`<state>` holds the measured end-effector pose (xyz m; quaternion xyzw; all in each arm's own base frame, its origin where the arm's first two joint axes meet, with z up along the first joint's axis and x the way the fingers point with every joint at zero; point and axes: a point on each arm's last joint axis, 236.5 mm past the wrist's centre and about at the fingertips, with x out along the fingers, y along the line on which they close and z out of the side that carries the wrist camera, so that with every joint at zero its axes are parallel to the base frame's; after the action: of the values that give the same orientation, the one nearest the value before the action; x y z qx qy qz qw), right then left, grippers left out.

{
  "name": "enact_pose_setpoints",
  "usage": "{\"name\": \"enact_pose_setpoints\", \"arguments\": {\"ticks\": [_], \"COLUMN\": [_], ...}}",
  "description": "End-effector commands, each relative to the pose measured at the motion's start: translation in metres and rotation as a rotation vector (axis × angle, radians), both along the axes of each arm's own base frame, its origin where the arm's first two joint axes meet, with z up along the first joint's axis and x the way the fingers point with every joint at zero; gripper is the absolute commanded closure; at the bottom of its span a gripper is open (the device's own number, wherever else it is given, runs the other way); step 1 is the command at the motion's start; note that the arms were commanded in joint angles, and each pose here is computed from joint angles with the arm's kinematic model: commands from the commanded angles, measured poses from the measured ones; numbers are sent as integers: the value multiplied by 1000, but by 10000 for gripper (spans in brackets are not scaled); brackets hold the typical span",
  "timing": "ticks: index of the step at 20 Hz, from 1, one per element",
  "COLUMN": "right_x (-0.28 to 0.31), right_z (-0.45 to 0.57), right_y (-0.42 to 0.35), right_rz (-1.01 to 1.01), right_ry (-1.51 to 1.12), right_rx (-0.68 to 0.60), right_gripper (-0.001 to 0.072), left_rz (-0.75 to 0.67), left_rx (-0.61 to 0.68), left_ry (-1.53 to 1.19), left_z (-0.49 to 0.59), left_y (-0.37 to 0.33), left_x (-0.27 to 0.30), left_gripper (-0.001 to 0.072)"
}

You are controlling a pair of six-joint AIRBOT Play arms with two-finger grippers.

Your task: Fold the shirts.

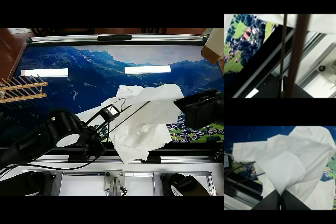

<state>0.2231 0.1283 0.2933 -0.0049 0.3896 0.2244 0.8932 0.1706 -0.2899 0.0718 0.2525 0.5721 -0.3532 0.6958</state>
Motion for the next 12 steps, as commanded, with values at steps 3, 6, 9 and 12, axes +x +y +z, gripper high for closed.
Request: {"name": "enact_pose_setpoints", "arguments": {"ticks": [3,6,9,12], "right_x": [3,1,-2,-4], "right_z": [17,37,49,45], "right_y": [6,33,50,55], "right_rz": [5,89,141,159], "right_ry": [-71,-124,-147,-117], "right_rx": [51,154,223,228], "right_gripper": [648,648,648,648], "left_rz": [135,152,155,187], "left_rx": [-53,-109,-251,-307], "left_ry": [-20,-44,-83,-78], "left_z": [27,28,35,33], "left_y": [16,0,-37,-55], "left_x": [-3,6,22,29], "left_gripper": [672,672,672,671]}}
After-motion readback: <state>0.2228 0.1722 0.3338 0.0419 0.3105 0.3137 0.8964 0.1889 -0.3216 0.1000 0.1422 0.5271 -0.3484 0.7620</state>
